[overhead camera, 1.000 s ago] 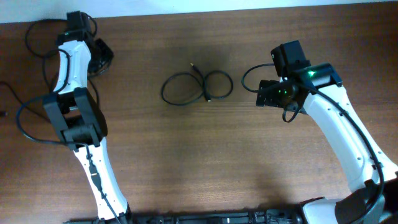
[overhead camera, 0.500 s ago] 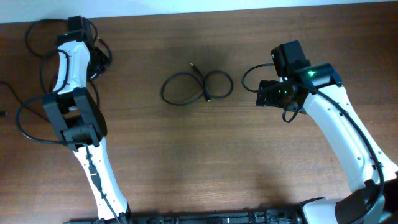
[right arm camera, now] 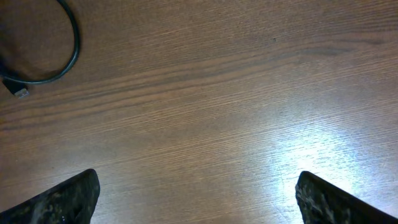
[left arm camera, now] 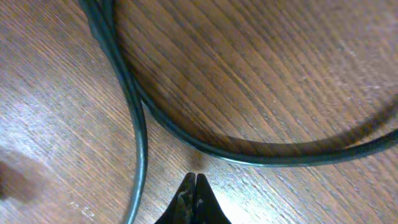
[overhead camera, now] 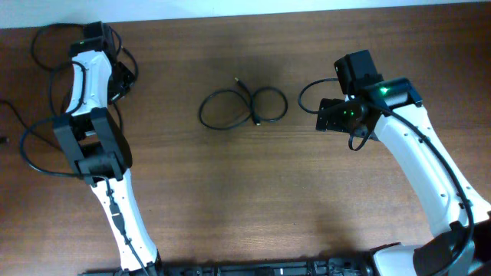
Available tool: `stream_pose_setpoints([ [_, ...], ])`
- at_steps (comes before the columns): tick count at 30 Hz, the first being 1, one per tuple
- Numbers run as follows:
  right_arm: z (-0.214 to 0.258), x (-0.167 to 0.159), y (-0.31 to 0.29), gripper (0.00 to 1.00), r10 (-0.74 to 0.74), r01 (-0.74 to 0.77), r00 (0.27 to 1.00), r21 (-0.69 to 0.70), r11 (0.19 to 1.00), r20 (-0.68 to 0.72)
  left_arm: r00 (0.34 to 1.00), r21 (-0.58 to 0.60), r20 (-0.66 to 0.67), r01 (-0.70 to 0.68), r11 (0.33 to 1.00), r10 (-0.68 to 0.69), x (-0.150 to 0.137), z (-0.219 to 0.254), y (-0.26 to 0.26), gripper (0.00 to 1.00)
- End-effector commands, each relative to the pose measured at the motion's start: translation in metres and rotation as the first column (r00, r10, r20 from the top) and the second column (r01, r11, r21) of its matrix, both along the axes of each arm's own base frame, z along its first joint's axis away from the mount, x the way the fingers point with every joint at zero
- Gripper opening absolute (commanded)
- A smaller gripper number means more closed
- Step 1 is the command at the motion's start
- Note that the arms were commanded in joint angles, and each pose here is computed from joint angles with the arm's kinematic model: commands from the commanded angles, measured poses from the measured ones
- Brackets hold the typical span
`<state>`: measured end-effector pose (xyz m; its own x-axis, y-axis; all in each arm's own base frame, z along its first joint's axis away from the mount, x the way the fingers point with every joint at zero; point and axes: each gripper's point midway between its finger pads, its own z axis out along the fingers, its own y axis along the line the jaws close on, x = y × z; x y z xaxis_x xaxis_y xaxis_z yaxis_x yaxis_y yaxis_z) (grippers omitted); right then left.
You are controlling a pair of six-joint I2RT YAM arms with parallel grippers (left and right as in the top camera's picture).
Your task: Untangle cables
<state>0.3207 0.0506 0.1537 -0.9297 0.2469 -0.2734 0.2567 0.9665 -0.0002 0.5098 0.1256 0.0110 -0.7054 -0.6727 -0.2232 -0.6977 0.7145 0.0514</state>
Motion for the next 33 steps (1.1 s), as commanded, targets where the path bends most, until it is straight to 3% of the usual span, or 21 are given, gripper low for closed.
stream_pose_setpoints([
  [1,0.0,0.001,-0.003,0.98,-0.006,0.006,1.0,-0.015,1.0,0.001,0.998,0.002,-0.059,-0.015,1.0,0.015,-0.008,-0.028,0.004,0.0],
  [7,0.0,0.001,-0.003,0.98,-0.006,0.006,1.0,-0.015,1.0,0.001,0.997,-0.023,-0.054,0.046,0.999,-0.048,0.0,-0.053,0.0,0.0],
  [12,0.0,0.001,-0.003,0.98,-0.006,0.006,1.0,-0.015,1.0,0.001,0.978,-0.2,0.109,0.195,0.96,-0.176,0.036,-0.064,-0.036,0.0],
  [17,0.0,0.001,-0.003,0.98,-0.006,0.006,1.0,-0.015,1.0,0.001,0.937,-0.244,0.27,0.291,0.925,-0.223,0.068,-0.053,-0.052,0.0],
  [26,0.0,0.001,-0.003,0.98,-0.006,0.006,1.0,-0.015,1.0,0.001,0.916,-0.173,0.334,0.292,0.94,-0.223,0.087,-0.04,-0.039,0.0],
  [33,0.0,0.001,-0.003,0.98,-0.006,0.006,1.0,-0.015,1.0,0.001,0.932,0.06,0.294,0.206,0.977,-0.214,0.09,0.038,0.011,0.0],
])
